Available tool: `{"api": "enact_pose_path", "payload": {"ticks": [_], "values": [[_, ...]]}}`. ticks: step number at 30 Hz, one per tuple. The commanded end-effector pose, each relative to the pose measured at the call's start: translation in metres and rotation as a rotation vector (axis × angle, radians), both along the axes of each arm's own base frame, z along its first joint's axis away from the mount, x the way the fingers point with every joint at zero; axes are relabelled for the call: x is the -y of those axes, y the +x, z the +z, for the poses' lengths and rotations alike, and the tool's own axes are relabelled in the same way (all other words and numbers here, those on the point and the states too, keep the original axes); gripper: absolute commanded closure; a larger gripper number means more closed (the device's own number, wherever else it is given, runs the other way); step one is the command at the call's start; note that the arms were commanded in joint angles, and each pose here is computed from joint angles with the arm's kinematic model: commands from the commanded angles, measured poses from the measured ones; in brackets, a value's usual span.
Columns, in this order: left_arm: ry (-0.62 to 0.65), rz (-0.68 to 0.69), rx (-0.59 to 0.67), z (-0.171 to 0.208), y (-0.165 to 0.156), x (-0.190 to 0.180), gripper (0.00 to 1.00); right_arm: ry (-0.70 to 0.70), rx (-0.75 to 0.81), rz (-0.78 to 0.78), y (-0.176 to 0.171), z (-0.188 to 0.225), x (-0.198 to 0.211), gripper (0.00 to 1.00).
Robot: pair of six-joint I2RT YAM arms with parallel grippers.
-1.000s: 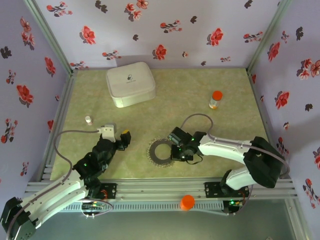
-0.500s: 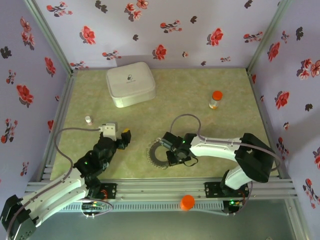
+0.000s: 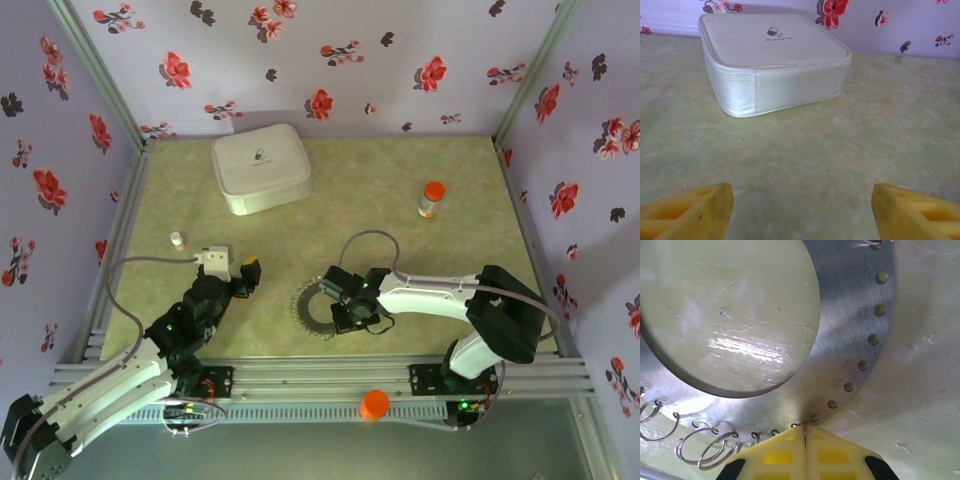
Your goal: Put the keys on the keyring
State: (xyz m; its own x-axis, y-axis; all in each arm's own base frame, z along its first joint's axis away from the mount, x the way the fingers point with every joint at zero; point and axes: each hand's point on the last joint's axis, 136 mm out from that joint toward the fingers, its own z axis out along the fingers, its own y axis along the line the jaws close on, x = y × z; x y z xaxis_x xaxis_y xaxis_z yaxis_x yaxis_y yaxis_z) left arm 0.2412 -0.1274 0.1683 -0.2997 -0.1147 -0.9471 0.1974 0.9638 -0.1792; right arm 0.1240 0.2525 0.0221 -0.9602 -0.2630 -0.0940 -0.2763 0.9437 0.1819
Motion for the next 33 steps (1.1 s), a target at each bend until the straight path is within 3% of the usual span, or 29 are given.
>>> {"api": "enact_pose_path", "payload": {"ticks": [1,7,12,17,26,33], "values": [[0.013,0.029,0.025,0.013,0.002,-0.006,0.27,0.005,0.022,-0.005,0.003,0.009,-0.002,1.00],[0.040,-0.087,0.048,0.013,0.002,0.015,0.28,0.026,0.136,0.099,0.018,0.031,-0.007,1.00],[0.113,-0.259,0.082,0.012,-0.001,0.045,0.31,0.139,0.271,0.218,0.032,0.056,-0.020,1.00],[0.182,-0.404,0.067,0.000,-0.004,0.073,0.35,0.176,0.305,0.283,0.042,0.058,-0.022,1.00],[0.187,-0.308,0.098,0.002,0.015,0.069,0.38,0.054,0.352,0.490,0.051,0.044,-0.022,1.00],[0.190,-0.209,0.119,0.010,0.021,0.052,0.38,0.021,0.341,0.561,0.046,0.030,-0.030,1.00]]}}
